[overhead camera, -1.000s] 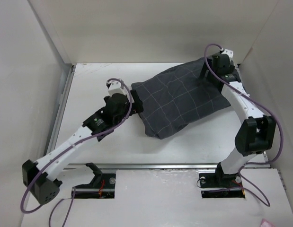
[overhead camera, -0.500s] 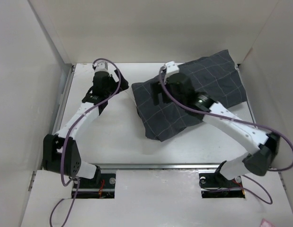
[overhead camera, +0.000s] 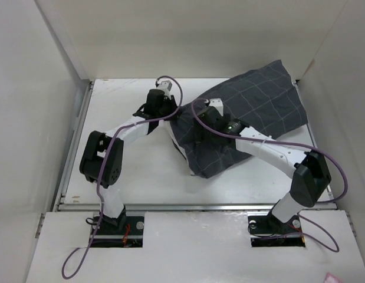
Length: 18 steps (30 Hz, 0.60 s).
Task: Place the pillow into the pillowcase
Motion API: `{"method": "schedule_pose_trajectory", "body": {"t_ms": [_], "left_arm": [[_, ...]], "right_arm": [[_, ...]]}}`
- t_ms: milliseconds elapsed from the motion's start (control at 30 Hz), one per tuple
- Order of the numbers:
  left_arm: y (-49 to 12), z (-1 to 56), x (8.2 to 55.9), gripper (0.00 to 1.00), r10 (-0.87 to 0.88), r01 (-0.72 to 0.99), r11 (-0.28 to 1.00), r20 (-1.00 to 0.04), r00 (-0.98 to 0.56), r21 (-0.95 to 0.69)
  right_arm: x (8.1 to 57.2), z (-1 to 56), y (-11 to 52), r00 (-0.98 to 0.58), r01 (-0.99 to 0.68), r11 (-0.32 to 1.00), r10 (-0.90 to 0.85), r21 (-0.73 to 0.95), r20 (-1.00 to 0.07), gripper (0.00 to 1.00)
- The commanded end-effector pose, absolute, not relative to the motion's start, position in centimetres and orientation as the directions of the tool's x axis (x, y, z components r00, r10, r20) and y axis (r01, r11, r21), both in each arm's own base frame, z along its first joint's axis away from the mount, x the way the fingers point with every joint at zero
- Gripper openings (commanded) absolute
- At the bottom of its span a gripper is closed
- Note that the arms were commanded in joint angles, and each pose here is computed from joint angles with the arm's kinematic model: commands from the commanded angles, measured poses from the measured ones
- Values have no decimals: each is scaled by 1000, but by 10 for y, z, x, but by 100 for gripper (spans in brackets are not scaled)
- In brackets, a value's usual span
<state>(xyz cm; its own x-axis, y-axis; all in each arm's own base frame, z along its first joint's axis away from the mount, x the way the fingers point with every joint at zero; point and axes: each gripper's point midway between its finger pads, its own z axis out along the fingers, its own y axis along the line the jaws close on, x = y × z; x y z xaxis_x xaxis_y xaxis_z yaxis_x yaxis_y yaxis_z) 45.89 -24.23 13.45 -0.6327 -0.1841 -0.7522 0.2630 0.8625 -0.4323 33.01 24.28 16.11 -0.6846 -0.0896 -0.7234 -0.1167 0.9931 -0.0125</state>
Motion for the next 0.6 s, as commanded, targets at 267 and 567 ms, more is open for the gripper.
{"method": "schedule_pose_trajectory", "body": {"t_ms": [267, 567], "left_arm": [[-268, 147, 274, 0, -127, 425, 687, -673, -729, -590], [-192, 183, 245, 100, -363, 193, 811, -735, -572, -552]], "right_arm": [[336, 204, 115, -592, 282, 956, 109, -80, -798, 99], [264, 271, 168, -549, -91, 995, -22, 34, -835, 99]]}}
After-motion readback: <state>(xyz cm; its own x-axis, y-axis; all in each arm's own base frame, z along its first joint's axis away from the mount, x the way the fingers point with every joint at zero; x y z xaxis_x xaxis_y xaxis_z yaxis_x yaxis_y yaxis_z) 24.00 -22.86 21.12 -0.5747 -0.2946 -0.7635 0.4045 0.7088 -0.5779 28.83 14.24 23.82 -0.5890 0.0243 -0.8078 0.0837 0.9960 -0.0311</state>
